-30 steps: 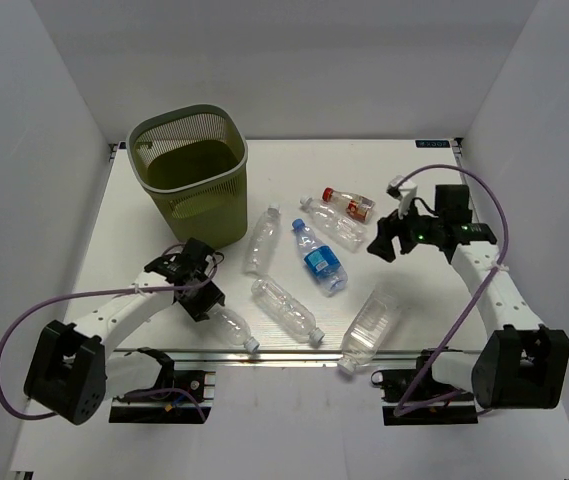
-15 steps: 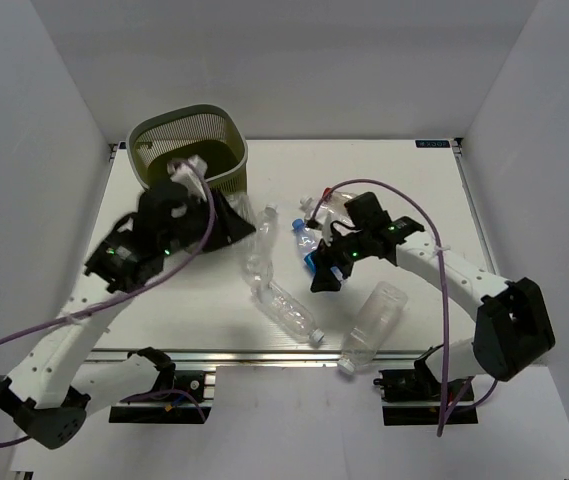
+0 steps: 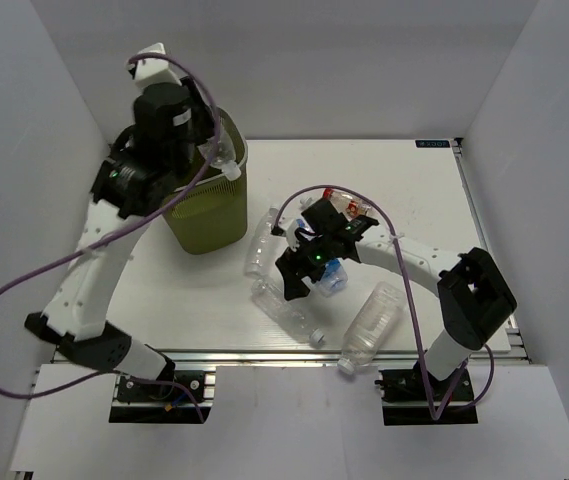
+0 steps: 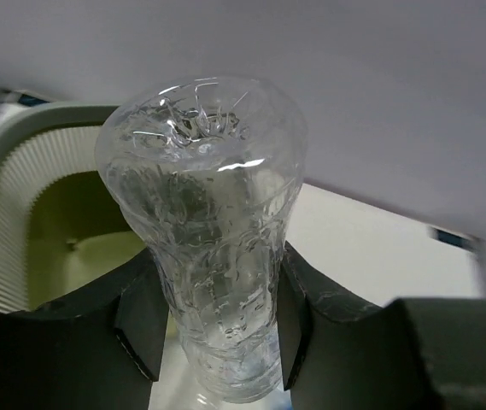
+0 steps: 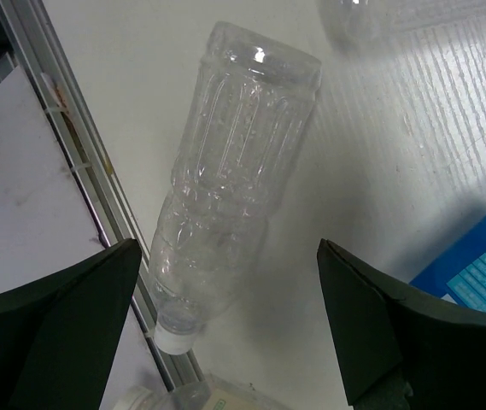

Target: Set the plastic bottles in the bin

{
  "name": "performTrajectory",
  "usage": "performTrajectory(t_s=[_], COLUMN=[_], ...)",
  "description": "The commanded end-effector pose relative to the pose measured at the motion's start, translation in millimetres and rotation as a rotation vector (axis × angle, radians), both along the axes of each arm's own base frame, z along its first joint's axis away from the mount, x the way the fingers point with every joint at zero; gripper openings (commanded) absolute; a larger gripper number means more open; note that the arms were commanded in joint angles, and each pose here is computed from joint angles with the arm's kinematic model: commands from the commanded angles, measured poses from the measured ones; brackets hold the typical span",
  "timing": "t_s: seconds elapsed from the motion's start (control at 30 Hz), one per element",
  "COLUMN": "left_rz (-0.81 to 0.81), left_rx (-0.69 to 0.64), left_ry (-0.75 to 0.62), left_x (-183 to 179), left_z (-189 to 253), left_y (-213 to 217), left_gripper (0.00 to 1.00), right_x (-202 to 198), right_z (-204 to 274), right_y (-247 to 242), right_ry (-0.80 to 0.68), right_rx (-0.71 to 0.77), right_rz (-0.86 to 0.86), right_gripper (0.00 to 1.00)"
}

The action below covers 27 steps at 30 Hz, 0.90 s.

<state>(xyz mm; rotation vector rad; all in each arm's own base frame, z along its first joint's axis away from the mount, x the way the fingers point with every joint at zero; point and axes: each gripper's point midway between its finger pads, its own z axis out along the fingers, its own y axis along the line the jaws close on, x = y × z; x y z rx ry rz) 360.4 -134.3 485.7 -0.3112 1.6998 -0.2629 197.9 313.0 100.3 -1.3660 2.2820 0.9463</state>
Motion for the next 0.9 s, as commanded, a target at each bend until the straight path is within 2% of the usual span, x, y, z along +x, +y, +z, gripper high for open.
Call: performTrajectory(t_s=[0.0,0.07,0.1,0.2,0.37,0.47,0.57,0.6,0.7,0.77,0.87], left_rz=[0.361,0.405,0.437,0.499,0.5,0.515,0.498,0.496,0.461,0.432,0.333], left_rx=[0.134,0.128,0.171,0.208,0.189,0.228,0.27,0.284,0.301,0.288,0.314], left_ry=[0.012,-0.023,-0.024,0.01,0.002,0.045,0.096,0.125,0.169,0.166,0.143], left_x=[17.4,23.3,26.0,33.4,31.5,28.6,29.5,26.2,21.3,15.8,8.0], left_z=[-11.9,-3.4,-1.1,-8.2,-12.2,-23.0,-41.0,-50.0,-66.8,-65.8,-59.1], left_y=[58.9,66.2,73.6,84.0,90.2,96.7,94.8,98.8,96.8,95.5,82.9], left_gripper=[0.19,0.24,0.24,0.29,0.3,0.33,0.5,0.65,0.87,0.91,0.94], right_x=[11.5,12.2,12.9,12.6,-0.5,-7.3,-9.1,-8.6,-5.6,-6.4,-2.5], right_z=[10.2,4.7,3.1,-5.5,-24.4,-44.4,-58.2,-60.4,-73.2,-82.8,-86.7], right_y=[10.1,8.8,8.2,7.9,17.7,19.0,19.4,20.6,19.4,18.8,15.6], right_ry=[-0.062,-0.078,-0.084,-0.083,-0.068,-0.04,-0.056,-0.073,-0.095,-0.098,-0.126], right_rx=[0.007,-0.014,-0.022,-0.045,-0.074,-0.117,-0.158,-0.172,-0.231,-0.262,-0.296], right_rz=[-0.051,-0.067,-0.074,-0.077,-0.046,-0.041,-0.037,-0.04,-0.052,-0.048,-0.06], right_gripper=[0.9,0.9,0.9,0.9,0.9,0.9,0.9,0.9,0.9,0.9,0.78])
